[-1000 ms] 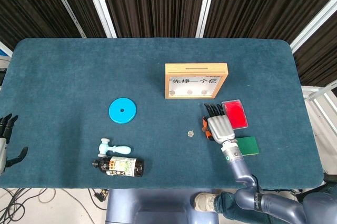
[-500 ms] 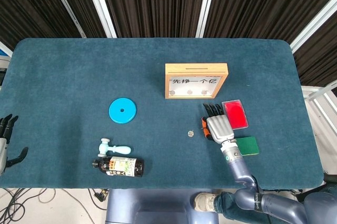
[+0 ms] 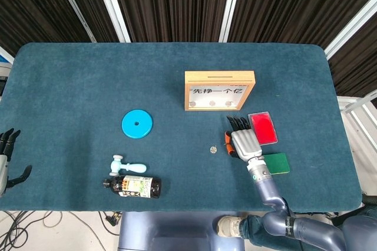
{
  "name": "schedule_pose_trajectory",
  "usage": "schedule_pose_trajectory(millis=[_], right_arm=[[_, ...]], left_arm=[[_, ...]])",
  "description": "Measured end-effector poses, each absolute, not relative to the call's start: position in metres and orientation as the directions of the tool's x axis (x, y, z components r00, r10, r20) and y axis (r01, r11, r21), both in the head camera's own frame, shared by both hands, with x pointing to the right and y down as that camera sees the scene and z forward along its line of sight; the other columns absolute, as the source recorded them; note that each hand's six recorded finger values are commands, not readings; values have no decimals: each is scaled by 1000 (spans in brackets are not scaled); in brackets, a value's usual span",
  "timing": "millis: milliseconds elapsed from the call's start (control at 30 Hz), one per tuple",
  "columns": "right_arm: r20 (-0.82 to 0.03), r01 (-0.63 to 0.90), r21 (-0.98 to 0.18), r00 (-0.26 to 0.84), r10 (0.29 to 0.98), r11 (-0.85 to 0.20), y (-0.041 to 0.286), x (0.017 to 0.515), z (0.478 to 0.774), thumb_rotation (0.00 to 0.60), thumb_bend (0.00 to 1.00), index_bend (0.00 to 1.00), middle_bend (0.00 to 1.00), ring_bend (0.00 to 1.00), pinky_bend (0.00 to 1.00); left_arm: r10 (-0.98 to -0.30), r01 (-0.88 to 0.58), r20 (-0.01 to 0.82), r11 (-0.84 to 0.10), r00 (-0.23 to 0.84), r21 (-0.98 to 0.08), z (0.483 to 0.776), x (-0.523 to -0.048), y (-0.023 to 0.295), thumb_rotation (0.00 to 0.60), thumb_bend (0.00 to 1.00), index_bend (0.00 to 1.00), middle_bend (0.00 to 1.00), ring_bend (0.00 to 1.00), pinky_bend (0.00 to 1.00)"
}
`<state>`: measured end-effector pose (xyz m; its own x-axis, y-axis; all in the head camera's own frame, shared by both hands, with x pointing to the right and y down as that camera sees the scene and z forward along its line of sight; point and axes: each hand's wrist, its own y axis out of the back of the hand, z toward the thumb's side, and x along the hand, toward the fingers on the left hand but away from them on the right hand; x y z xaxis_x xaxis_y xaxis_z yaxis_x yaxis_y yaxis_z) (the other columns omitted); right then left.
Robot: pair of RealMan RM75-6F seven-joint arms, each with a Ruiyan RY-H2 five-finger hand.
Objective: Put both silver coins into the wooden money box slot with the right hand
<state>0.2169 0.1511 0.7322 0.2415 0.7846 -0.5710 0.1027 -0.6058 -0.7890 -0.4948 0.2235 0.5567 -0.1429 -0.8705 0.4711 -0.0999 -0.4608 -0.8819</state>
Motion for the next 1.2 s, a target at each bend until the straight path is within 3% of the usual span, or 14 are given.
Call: schedule_pose_trajectory(millis=[367, 800, 1000, 1200], right_arm=[[-463, 210, -834, 238, 854, -511, 135, 228, 690, 600, 524, 862, 28, 0, 0], [-191, 272, -934, 166, 967, -231, 71, 265, 572, 600, 524, 864, 28, 0, 0], [-165, 249, -946, 184, 969, -208, 33, 252, 554, 600, 524, 864, 28, 0, 0], [-228, 238, -934, 178, 957, -267, -4, 237, 553, 600, 524, 863, 27, 0, 0]], left_arm=[[-866, -103, 477, -467, -147, -878, 557, -495, 224, 600, 297, 56, 0, 0, 0], [-867, -110, 474, -461, -156, -880, 556, -494, 224, 600, 296, 62, 0, 0, 0], [-868, -117, 471, -458, -158, -881, 556, -494, 224, 600, 297, 62, 0, 0, 0], [-865, -115, 476, -463, -159, -879, 558, -495, 223, 600, 296, 64, 0, 0, 0]])
